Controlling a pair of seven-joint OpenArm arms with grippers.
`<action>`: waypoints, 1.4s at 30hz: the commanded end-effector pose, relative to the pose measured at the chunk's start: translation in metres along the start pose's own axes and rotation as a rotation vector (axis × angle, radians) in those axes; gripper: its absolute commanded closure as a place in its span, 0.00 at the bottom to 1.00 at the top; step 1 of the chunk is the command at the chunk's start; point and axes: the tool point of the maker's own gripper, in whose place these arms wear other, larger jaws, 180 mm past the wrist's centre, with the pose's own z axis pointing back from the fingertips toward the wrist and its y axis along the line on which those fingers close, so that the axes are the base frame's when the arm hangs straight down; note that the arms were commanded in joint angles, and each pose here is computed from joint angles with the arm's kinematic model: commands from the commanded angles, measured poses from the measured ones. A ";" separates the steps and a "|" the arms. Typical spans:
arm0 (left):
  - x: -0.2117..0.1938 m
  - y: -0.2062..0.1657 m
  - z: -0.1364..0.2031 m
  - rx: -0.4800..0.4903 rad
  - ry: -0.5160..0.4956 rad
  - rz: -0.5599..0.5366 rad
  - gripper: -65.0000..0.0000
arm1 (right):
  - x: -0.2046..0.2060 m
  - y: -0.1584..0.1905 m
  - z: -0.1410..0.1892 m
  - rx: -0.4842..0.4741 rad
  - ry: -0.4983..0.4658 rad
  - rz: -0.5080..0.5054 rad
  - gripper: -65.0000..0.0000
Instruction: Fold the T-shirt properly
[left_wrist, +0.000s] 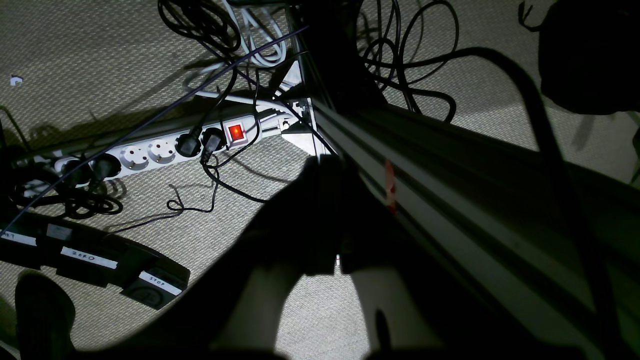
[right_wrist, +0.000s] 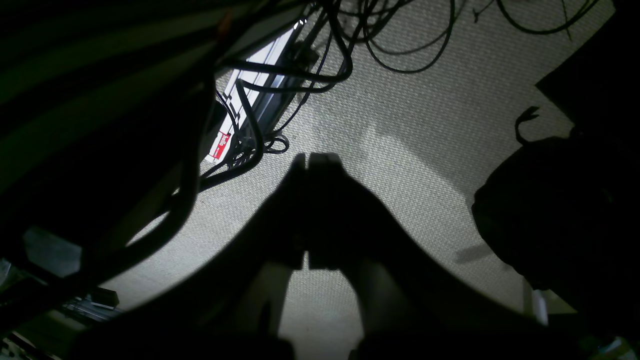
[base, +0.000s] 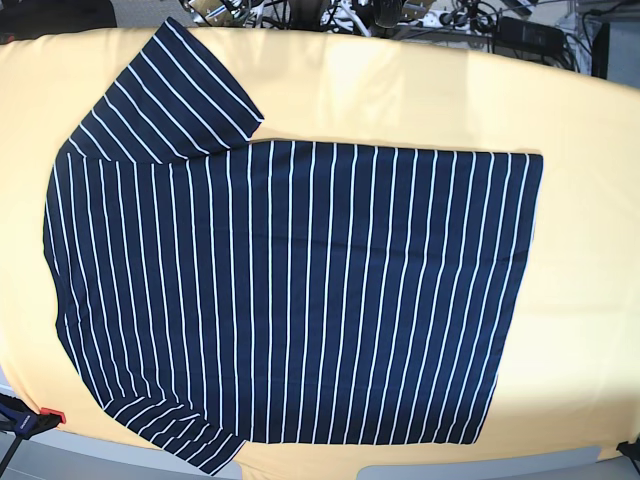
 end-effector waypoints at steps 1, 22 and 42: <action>0.003 -0.006 -0.001 -0.013 -0.014 0.003 1.00 | 0.002 -0.001 0.001 0.003 -0.004 -0.001 1.00; 0.003 -0.006 -0.001 -0.013 -0.016 0.003 1.00 | 0.003 -0.002 0.001 0.002 -0.007 -0.001 1.00; -0.067 -0.034 0.023 -0.083 0.139 -0.096 1.00 | -0.087 0.041 0.006 0.160 0.151 0.017 1.00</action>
